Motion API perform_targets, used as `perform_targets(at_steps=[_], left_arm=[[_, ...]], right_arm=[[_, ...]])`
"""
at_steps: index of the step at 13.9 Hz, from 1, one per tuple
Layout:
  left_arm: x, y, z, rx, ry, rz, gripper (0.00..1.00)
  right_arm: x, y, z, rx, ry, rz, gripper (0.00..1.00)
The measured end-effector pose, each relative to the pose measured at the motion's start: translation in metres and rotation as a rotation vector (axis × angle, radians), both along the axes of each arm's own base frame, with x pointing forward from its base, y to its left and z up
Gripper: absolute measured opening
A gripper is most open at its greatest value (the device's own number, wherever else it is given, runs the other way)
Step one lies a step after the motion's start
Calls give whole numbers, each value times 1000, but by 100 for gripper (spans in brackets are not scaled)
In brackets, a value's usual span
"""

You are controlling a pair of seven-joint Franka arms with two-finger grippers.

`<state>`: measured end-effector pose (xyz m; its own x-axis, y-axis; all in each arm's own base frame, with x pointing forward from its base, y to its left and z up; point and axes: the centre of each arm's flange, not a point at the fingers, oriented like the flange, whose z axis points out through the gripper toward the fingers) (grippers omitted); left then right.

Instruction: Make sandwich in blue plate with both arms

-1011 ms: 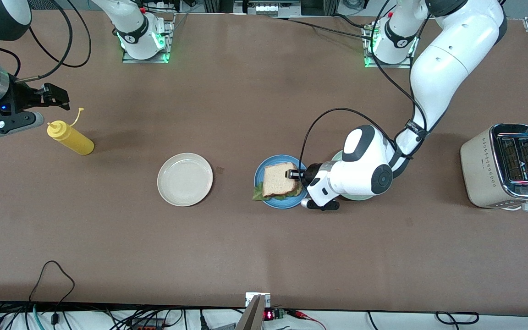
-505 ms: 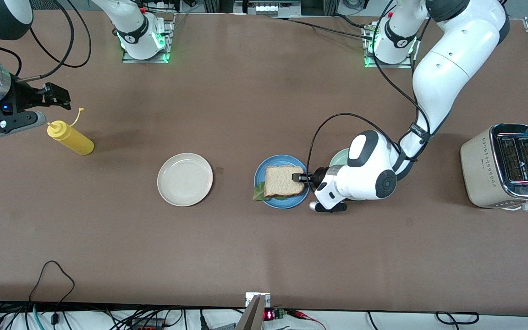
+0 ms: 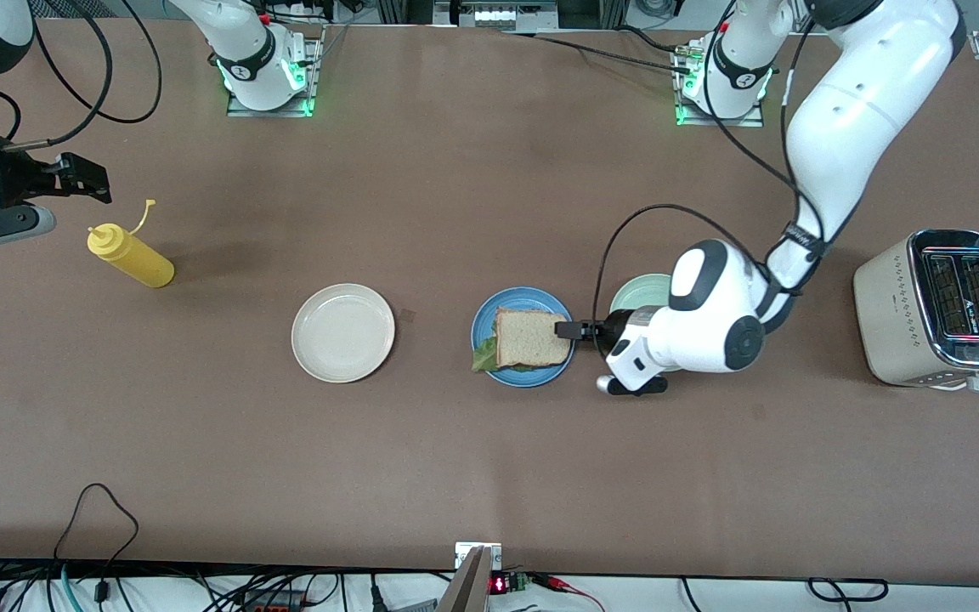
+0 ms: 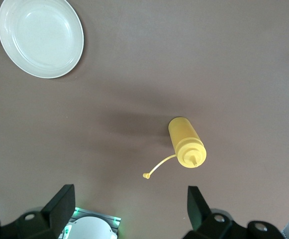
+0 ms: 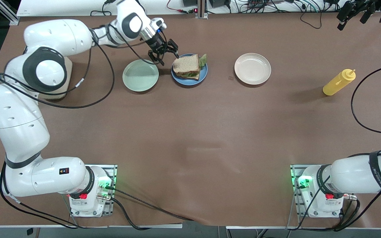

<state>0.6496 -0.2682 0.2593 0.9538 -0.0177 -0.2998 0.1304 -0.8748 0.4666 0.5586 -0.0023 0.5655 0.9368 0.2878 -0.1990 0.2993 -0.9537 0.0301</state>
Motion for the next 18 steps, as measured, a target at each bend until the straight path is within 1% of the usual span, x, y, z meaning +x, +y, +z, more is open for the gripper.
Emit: perform_targets(at_steps=[2, 5, 6, 8, 9, 10, 12, 14, 16, 18], left_arm=[[3, 21, 54, 46, -37, -17, 100], [3, 59, 119, 214, -147, -70, 100], [1, 67, 136, 265, -174, -85, 100], [-4, 82, 162, 357, -207, -109, 100], [-7, 90, 173, 392, -211, -113, 100], [-9, 97, 184, 415, -209, -112, 100], [-9, 107, 210, 433, -212, -100, 100], [-5, 114, 233, 433, -238, -79, 100], [0, 127, 245, 433, -255, -57, 100], [8, 158, 249, 455, -272, -63, 100]], right_arm=[[0, 4, 0, 0, 0, 8, 100], [0, 4, 0, -1, -1, 5, 100], [0, 0, 0, -3, -1, -1, 100], [0, -8, 0, -4, -2, -16, 100], [0, -10, 0, -4, -3, -20, 100], [0, -10, 0, -4, -4, -20, 100], [0, -9, 0, -4, -5, -17, 100], [1, -7, 1, -4, -6, -15, 100], [2, -9, 1, -4, -15, -18, 100], [2, -11, 1, -3, -18, -22, 100]])
